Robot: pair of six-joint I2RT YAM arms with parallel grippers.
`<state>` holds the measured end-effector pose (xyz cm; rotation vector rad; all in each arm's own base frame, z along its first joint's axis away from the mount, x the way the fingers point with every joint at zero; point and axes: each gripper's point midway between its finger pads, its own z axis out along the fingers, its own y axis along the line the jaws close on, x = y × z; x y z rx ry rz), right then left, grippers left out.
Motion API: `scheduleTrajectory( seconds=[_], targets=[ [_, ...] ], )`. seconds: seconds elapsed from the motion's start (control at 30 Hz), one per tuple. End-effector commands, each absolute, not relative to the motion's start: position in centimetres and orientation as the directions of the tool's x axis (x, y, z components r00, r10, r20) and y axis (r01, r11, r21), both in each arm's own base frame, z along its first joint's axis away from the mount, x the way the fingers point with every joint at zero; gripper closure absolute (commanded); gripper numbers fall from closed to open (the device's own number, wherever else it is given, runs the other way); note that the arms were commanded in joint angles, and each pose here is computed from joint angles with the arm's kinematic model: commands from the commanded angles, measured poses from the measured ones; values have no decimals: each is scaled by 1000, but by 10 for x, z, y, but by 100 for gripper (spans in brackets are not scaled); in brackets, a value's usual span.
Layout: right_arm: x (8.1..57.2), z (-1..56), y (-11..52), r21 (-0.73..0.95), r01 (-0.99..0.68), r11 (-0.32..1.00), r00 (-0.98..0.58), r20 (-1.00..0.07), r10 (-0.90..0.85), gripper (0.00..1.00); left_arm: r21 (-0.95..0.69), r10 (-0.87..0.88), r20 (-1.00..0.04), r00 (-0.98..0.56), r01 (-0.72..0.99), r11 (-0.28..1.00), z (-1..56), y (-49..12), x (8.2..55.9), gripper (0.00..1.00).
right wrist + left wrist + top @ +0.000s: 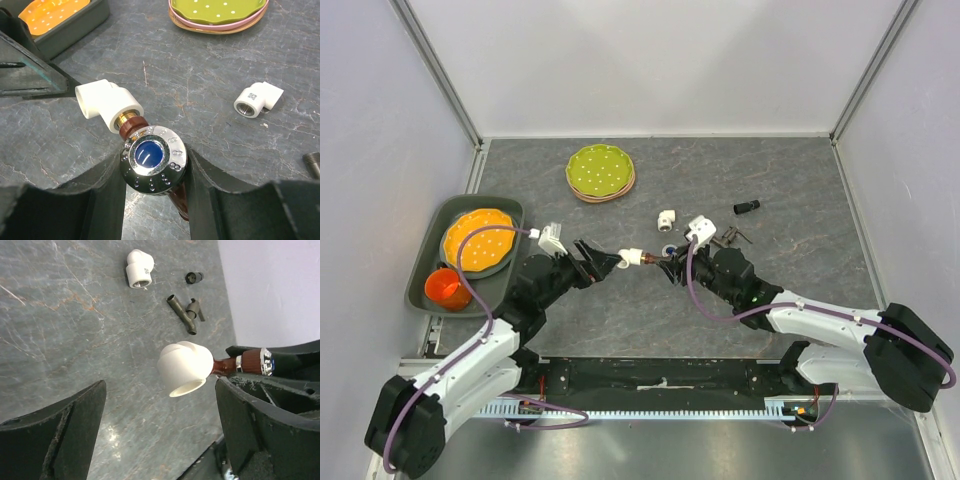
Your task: Install the water faucets
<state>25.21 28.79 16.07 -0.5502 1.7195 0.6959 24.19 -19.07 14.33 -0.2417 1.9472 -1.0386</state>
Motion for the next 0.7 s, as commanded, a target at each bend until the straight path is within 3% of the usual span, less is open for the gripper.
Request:
scheduleTrajectory(
  seconds=[0.0, 0.23, 0.67],
  targets=[
    [254, 198, 294, 182, -710, 680, -149, -983, 108, 100, -894, -683, -432, -589, 181, 410, 168, -205, 246, 5],
    [250, 200, 297, 200, -727, 657, -144, -980, 139, 100, -911, -652, -389, -651, 169, 375, 168, -221, 249, 5],
    [247, 199, 302, 221, -741, 634, -156, -975, 157, 100, -943, -663, -320, -677, 164, 288, 172, -238, 251, 15]
  ],
)
